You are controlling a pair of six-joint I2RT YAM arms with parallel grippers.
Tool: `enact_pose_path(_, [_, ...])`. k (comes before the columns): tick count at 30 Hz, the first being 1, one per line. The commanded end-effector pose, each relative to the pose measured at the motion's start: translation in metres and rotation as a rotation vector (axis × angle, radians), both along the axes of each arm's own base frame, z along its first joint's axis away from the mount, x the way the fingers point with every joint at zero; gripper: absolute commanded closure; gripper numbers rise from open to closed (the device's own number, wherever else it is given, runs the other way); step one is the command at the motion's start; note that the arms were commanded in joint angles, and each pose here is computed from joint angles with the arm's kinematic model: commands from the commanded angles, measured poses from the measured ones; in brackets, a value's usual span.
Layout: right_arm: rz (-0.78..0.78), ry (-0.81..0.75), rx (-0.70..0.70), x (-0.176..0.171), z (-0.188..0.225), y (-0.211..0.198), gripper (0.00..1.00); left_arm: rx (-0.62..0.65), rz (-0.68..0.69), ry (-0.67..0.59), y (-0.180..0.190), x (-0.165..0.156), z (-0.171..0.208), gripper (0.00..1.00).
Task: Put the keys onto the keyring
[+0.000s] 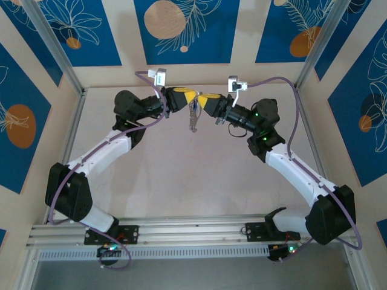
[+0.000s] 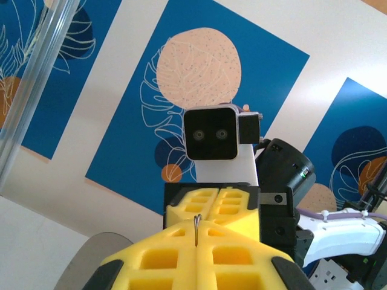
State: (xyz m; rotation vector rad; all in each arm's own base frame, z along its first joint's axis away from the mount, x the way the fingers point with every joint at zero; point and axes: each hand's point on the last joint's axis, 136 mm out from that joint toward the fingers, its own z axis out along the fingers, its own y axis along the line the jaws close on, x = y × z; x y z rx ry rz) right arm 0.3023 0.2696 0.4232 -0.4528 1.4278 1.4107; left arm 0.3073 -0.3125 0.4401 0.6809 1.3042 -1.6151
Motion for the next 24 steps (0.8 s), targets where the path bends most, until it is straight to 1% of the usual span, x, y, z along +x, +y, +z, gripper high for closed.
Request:
enact_pose_path(1, [0.011,-0.017,-0.011,-0.008,0.006,0.001,1.0,-0.047,0.01,-0.085,0.004,-0.014,0.022,1.0])
enact_pose_path(8, [0.032,0.02,-0.023,-0.012,-0.006,0.005,1.0,-0.061,0.026,-0.094,0.007,-0.015,0.027,1.0])
enact_pose_path(15, [0.098,0.046,-0.045,-0.013,-0.013,0.027,1.0,-0.067,0.023,-0.09,0.007,-0.017,0.027,1.0])
enact_pose_path(22, [0.062,0.069,-0.069,-0.01,-0.018,0.015,1.0,-0.064,0.024,-0.091,0.007,-0.017,0.025,1.0])
enact_pose_path(23, [0.054,0.072,-0.075,-0.01,-0.018,0.012,0.98,-0.063,0.02,-0.092,0.007,-0.018,0.025,1.0])
enact_pose_path(24, [0.029,0.079,-0.083,-0.008,-0.019,0.005,0.91,-0.061,0.018,-0.093,0.006,-0.018,0.025,1.0])
